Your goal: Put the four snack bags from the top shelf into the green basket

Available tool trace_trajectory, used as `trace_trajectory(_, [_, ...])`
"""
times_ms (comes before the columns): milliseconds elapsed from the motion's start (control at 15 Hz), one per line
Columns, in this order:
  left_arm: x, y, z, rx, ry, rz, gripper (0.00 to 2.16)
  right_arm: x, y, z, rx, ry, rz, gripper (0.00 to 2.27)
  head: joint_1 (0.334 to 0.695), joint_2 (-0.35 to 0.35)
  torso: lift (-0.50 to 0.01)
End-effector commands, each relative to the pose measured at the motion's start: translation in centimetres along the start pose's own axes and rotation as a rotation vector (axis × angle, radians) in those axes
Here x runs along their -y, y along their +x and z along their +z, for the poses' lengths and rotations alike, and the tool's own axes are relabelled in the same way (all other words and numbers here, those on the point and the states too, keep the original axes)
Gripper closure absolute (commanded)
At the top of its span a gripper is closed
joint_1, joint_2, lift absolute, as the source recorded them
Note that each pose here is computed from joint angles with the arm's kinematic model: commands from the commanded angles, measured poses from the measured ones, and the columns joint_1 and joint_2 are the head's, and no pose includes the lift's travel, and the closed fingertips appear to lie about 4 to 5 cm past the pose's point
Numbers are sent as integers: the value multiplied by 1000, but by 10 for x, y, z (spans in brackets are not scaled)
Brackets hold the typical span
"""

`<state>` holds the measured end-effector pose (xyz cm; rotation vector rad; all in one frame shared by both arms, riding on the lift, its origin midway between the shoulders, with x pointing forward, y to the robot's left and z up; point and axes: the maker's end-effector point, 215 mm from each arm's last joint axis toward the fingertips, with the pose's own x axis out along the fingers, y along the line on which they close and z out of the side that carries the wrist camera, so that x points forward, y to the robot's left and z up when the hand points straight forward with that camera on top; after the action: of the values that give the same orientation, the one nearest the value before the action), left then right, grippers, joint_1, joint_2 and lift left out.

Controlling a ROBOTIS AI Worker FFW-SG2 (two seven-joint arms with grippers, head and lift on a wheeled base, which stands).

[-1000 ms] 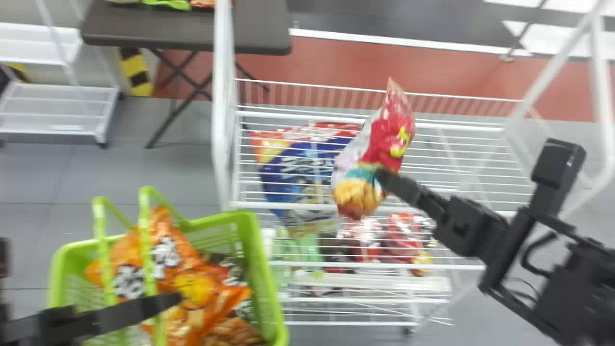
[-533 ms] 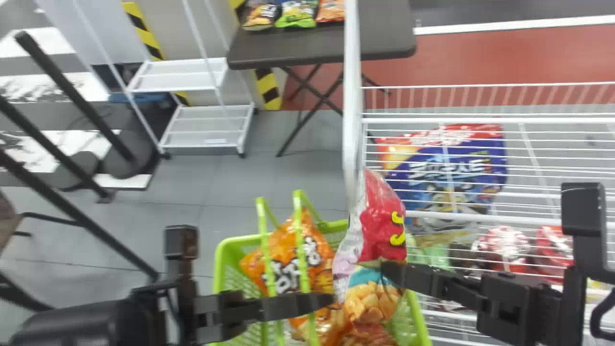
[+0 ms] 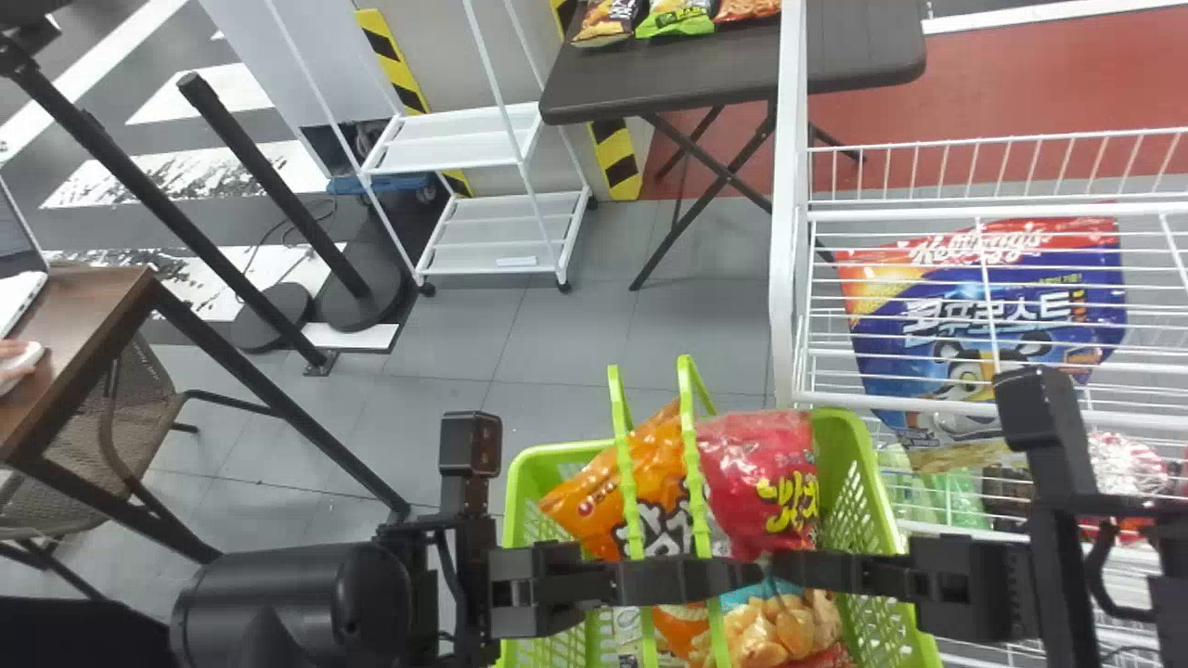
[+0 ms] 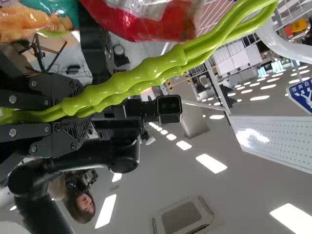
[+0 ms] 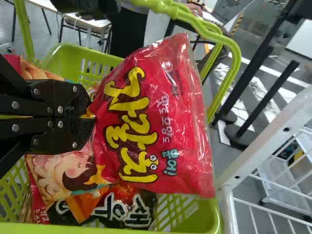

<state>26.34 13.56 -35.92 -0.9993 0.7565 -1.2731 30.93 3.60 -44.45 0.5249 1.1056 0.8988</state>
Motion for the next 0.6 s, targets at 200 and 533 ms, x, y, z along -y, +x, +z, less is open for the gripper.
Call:
trace_trajectory(200, [0,-3,3,7,0,-4,2148,-25,-69,6,58,8,87,29,695,330,0])
trace_trajectory(533, [-7,-10,3,27,-21,4,2148,13,-165,37,295,64,16,49,695,198,0])
